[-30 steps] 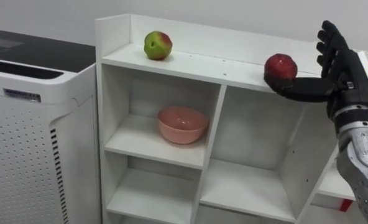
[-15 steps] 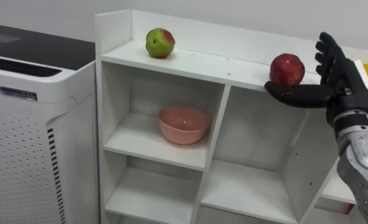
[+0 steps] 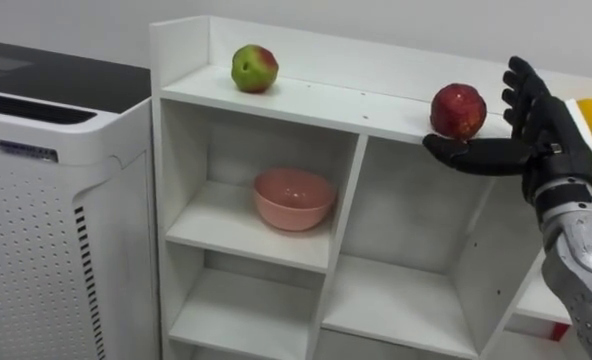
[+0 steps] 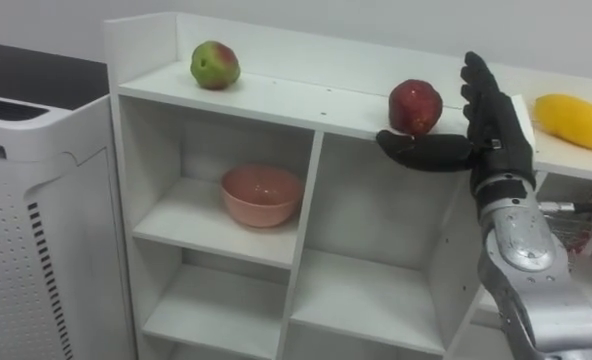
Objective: Arrange fruit in the closet
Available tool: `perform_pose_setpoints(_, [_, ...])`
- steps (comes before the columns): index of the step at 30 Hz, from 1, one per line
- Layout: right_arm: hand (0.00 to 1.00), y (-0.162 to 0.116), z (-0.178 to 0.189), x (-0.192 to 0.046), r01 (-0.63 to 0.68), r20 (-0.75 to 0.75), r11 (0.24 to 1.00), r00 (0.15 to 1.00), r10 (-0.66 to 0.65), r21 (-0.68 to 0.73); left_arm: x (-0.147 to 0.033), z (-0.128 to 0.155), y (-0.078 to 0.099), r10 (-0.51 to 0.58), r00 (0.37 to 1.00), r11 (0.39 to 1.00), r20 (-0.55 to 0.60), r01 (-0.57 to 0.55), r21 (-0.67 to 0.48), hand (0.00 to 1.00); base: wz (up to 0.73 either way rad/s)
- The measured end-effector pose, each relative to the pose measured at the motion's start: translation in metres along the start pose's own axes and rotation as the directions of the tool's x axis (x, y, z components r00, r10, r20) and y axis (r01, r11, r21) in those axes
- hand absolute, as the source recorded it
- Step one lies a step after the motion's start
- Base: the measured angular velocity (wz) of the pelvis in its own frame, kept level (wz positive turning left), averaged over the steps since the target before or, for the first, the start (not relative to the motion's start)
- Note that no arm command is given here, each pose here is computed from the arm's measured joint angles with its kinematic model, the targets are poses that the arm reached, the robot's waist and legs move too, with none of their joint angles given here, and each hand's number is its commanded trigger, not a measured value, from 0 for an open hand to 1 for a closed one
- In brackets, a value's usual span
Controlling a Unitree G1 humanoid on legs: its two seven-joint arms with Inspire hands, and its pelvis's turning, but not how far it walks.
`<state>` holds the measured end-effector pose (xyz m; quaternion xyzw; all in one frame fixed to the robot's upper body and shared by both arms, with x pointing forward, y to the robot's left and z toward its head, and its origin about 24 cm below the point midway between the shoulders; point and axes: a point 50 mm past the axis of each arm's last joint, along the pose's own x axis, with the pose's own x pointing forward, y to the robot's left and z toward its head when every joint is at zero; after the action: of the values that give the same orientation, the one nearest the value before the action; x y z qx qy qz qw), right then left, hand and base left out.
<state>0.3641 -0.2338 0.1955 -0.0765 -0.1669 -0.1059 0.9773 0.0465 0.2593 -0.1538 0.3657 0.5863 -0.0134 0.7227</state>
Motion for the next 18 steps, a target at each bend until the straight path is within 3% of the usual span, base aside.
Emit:
perform_pose_setpoints(1, [0.13,0.000,-0.001,0.000,-0.003,-0.005,1.000,1.000,0.003,0.016,0.000,0.000,0.000,-0.001,1.000,1.000,-0.001,0.001,0.000,0.00,0.00])
perform_pose_setpoints(2, [0.28,0.000,-0.001,0.000,-0.005,-0.009,1.000,1.000,0.005,0.023,0.000,0.000,0.000,-0.002,1.000,1.000,-0.001,0.002,-0.001,0.00,0.00])
perform_pose_setpoints(3, [0.60,-0.001,-0.003,0.000,-0.009,-0.018,0.999,1.000,0.009,0.033,0.000,0.000,0.000,-0.006,1.000,1.000,-0.002,0.006,-0.008,0.00,0.00])
perform_pose_setpoints(5, [1.00,-0.004,-0.006,0.002,-0.017,-0.039,0.999,0.999,0.018,0.040,0.000,0.000,-0.001,-0.020,1.000,1.000,-0.004,0.020,-0.013,0.00,0.00])
perform_pose_setpoints(18, [1.00,-0.015,-0.006,0.014,-0.035,-0.074,0.999,0.997,0.032,-0.041,0.000,-0.002,-0.002,-0.024,1.000,1.000,-0.009,0.024,-0.013,0.00,0.00])
